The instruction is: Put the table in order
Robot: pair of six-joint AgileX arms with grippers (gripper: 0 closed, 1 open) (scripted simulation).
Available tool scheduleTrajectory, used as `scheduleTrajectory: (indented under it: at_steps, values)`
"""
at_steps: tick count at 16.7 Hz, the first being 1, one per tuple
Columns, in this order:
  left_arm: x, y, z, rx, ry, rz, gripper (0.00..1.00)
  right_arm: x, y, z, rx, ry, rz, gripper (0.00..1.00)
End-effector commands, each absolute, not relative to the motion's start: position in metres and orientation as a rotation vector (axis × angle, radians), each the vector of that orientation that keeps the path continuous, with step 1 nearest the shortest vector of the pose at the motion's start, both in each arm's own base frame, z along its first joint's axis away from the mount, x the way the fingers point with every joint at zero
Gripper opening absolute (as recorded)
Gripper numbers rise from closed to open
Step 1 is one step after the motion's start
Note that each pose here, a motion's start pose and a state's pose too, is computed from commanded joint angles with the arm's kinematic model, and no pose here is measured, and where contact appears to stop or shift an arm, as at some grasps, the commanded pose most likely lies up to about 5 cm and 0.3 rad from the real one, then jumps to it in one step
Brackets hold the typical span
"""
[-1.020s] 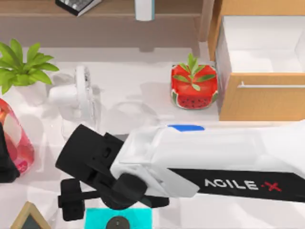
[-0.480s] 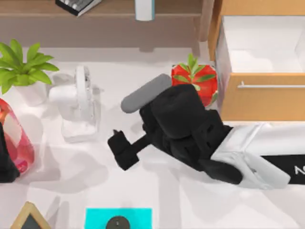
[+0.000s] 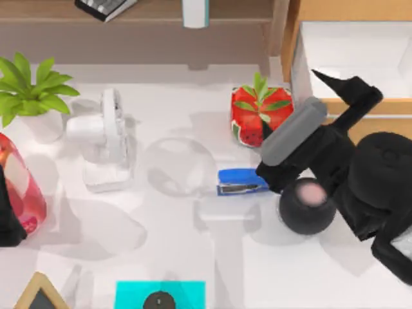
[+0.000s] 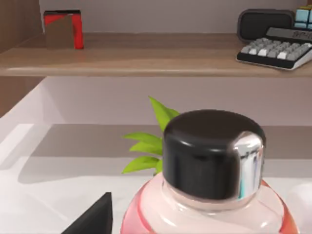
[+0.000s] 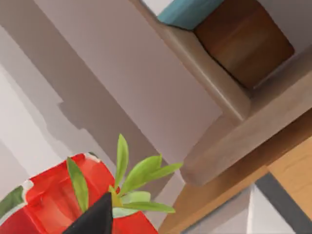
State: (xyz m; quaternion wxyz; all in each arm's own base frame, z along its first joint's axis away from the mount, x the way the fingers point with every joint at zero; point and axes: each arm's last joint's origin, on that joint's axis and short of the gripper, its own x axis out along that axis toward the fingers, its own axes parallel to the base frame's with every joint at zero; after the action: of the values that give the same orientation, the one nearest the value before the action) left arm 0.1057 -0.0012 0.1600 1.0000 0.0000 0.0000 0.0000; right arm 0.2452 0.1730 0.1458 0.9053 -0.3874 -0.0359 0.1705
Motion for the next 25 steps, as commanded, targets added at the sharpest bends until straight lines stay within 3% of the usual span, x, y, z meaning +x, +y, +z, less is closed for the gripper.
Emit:
scheduleTrajectory:
  at_steps: [5,11,19,25]
  values:
    - [0.106,-0.001,0.16,0.0,0.0,0.0,1.0,0.233,0.114,0.127,-1.191,-0.154,0.098,1.0]
    - [0.106,-0.001,0.16,0.0,0.0,0.0,1.0,0.227,0.075,0.094,-1.533,-0.018,-0.007,1.0]
    - [0.106,-0.001,0.16,0.0,0.0,0.0,1.0,0.228,0.072,0.089,-1.571,0.008,-0.003,1.0]
    - [0.106,-0.001,0.16,0.0,0.0,0.0,1.0,0.252,0.071,0.089,-1.571,0.008,-0.008,1.0]
